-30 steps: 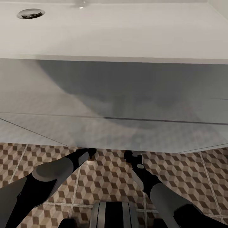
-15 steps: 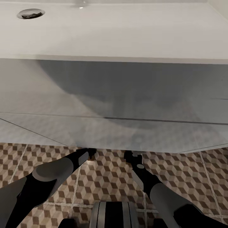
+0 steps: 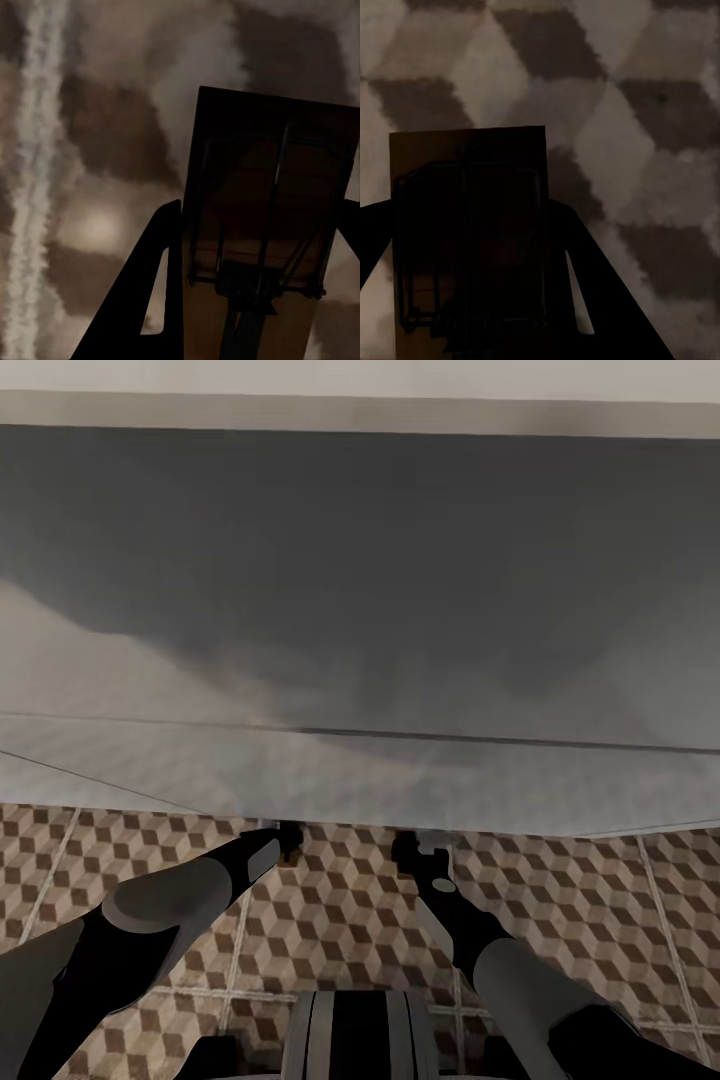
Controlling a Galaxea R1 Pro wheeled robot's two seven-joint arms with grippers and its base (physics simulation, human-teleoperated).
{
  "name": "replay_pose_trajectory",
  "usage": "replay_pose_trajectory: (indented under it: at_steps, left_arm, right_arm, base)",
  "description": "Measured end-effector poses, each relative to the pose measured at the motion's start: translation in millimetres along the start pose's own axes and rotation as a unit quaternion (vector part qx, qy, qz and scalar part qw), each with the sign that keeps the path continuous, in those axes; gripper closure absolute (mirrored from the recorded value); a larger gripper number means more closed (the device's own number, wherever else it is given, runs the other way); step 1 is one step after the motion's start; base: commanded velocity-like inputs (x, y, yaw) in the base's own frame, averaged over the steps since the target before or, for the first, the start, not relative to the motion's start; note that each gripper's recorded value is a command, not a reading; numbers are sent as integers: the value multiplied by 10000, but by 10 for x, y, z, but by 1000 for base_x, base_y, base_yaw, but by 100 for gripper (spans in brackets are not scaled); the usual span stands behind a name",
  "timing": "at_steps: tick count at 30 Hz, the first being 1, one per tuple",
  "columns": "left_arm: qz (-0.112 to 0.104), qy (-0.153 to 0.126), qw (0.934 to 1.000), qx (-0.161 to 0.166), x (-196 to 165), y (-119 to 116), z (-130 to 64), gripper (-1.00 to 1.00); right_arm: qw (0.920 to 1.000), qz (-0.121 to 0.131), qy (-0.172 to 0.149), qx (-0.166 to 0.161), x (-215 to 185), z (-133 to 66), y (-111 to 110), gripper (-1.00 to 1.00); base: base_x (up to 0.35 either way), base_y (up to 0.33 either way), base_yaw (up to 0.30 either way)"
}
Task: Take the four mousetraps from the cabinet in the bathroom and place them on the bathroom floor. Make sure all four end up on the same floor surface, and ensure that at least two of them are either under or directly next to the same bathroom sink.
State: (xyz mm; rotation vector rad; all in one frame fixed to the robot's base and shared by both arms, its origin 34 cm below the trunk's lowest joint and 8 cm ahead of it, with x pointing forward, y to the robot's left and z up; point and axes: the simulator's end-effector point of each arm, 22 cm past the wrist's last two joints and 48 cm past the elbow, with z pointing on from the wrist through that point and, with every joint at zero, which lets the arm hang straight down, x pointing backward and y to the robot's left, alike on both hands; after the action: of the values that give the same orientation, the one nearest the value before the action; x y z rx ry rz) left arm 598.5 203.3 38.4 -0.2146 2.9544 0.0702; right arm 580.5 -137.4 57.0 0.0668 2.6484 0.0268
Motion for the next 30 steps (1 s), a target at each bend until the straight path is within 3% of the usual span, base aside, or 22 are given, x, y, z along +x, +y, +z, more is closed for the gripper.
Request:
replay_pose_trajectory:
  at_steps: [30]
  left_arm:
    - [0,-2,10000,-2,-2,2,0,100]
  right_arm:
    - [10000,-2,0,-1,0,0,1,100]
  base:
    - [-53,0,0]
